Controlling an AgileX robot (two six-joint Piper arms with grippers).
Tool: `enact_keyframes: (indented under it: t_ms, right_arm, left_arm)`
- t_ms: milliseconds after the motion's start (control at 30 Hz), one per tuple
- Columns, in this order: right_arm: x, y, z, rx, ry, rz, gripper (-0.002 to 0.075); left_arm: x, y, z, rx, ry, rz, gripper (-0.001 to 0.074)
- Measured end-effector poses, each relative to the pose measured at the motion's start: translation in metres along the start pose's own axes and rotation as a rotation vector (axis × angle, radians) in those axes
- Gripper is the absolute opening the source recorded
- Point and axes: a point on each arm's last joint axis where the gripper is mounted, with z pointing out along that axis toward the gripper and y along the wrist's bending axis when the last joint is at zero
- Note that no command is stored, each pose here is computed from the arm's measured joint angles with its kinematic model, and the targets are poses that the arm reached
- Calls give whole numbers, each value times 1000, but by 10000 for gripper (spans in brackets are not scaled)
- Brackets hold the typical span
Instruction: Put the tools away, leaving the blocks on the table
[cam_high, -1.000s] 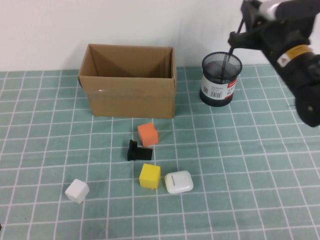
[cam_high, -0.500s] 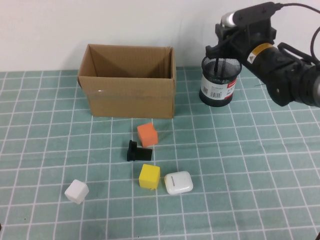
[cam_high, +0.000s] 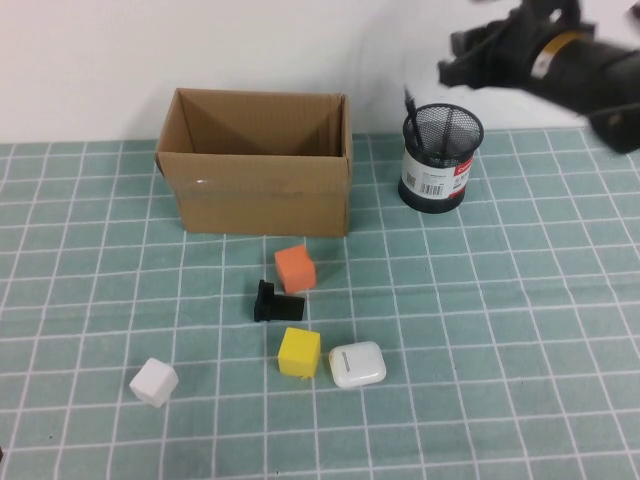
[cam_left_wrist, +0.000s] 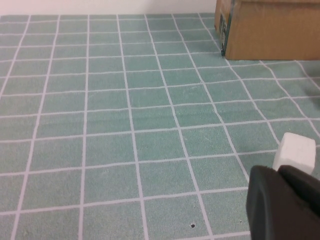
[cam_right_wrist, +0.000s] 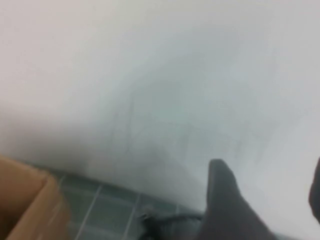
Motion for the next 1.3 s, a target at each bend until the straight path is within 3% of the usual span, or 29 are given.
enact_keyframes:
  t_ms: [200,533,733,1000,1167,1300]
  right_arm:
    - [-28,0,-77,23,119,9,-12]
    - [-23,0,-196,16,81,57,-7]
    - [-28,-8,-230,82,62,-32,-7]
    - [-10,-21,-267,194,263,-103,-7]
    - [24,-24,-298,220,118,-122,-7]
    - [77,-22,-309,263,-33,-95,-7]
  left_arm:
    - [0,0,0,0,0,0,-4]
    - [0,0,0,0,0,0,-4]
    - [0,0,0,0,0,-1,-4]
    - [0,0,0,0,0,-1,-4]
    - [0,0,0,0,0,-1,-4]
    - [0,0,0,0,0,-1,-4]
